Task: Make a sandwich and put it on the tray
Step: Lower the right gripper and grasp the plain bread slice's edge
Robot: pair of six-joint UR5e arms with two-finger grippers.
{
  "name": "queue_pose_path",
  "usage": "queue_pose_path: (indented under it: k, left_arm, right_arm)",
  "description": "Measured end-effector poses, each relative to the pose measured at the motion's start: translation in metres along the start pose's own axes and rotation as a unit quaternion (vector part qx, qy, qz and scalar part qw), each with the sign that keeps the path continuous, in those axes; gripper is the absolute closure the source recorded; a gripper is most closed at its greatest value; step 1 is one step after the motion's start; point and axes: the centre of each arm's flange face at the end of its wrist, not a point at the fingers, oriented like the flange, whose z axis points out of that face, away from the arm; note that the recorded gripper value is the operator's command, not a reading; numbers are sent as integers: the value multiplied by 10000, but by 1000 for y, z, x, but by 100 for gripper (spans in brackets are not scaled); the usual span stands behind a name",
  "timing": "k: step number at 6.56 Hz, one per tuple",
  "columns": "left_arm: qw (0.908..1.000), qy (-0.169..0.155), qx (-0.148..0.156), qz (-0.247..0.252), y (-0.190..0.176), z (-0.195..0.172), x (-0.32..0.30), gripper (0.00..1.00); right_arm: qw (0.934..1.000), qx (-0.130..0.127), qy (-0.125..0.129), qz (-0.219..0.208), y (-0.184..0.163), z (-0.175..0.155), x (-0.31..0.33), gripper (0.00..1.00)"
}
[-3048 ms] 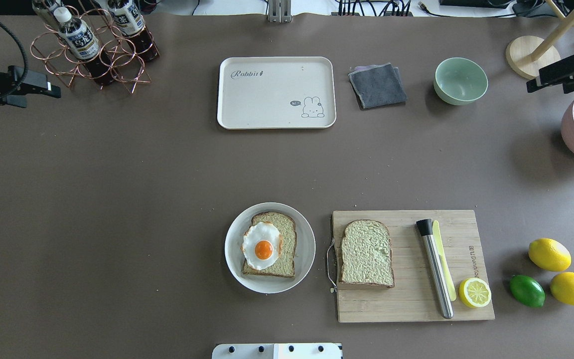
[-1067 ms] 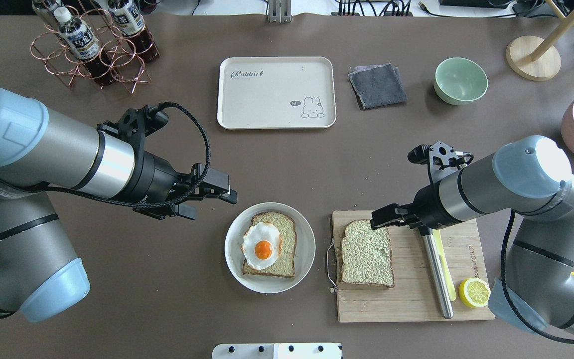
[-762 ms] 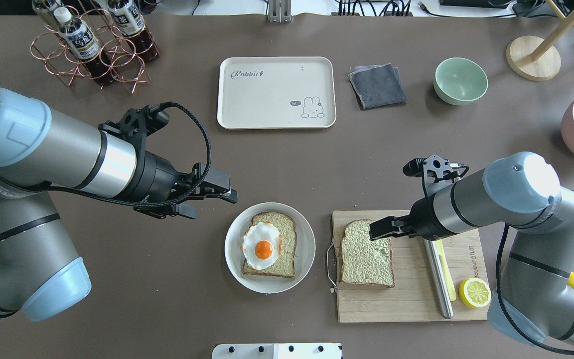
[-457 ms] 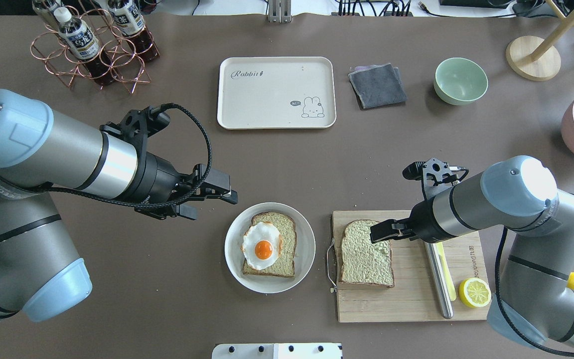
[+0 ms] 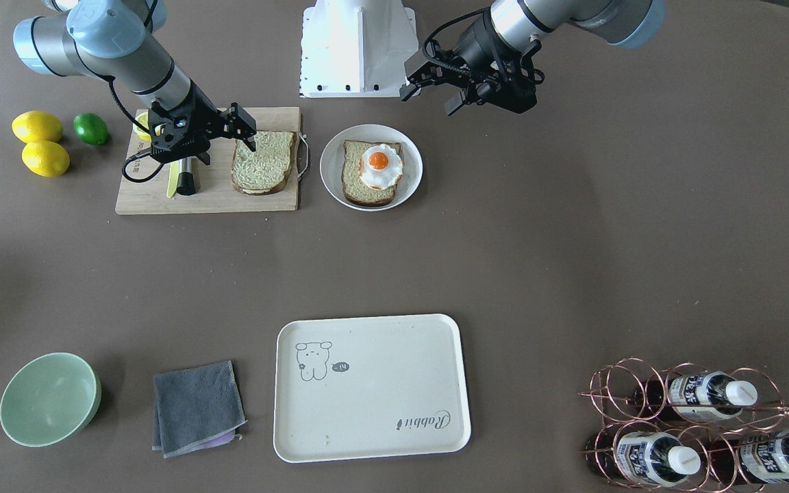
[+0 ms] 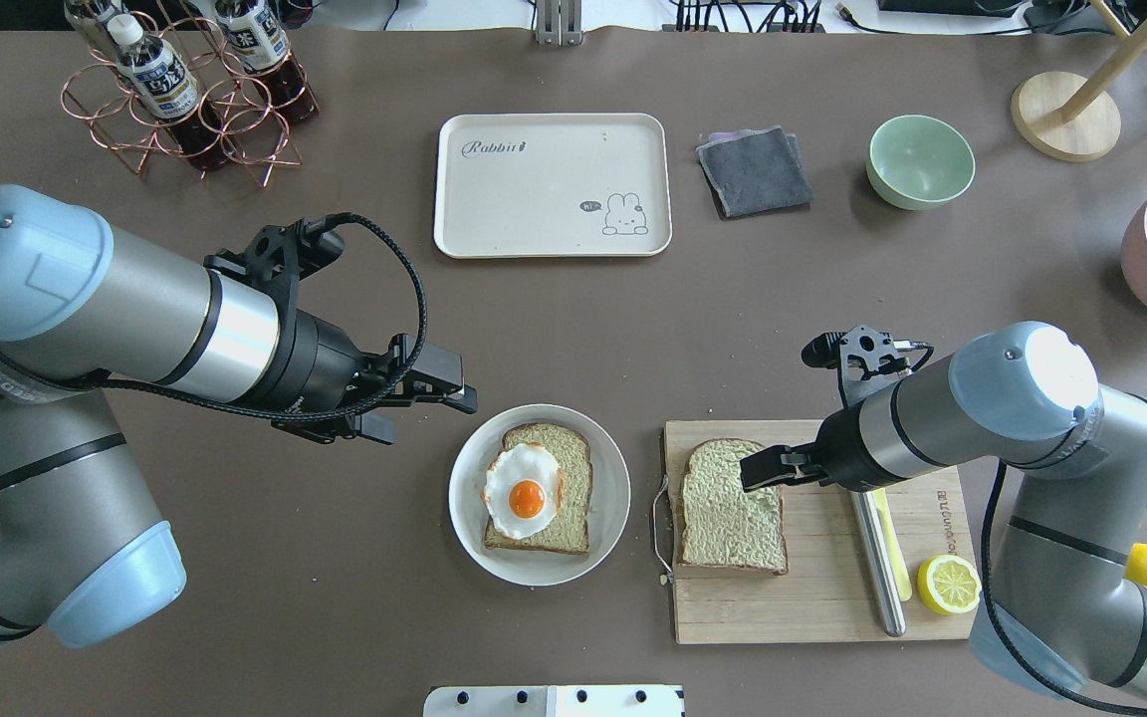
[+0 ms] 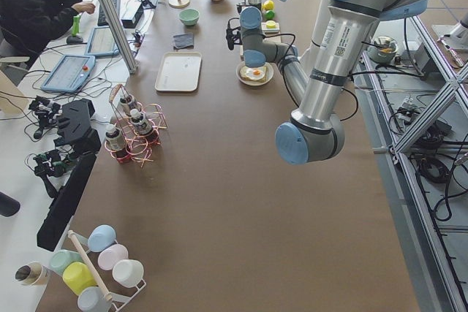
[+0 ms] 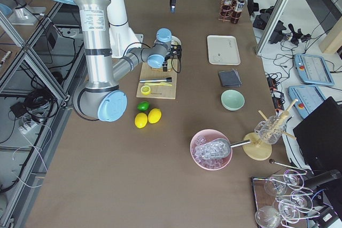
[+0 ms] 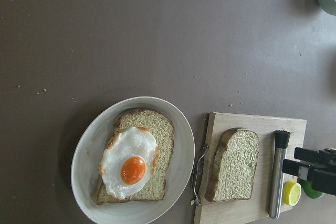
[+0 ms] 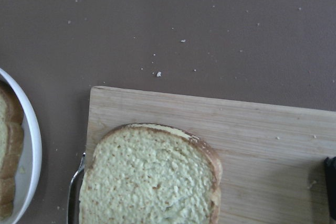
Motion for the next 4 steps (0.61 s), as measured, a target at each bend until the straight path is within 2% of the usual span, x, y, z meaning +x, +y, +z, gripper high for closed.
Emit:
queue_pose_path:
  k: [4]
  left_arm:
    - [10000, -24, -18, -10, 0, 4, -1, 2]
  right_arm:
    - [9999, 10, 127, 20, 1, 13, 5, 1]
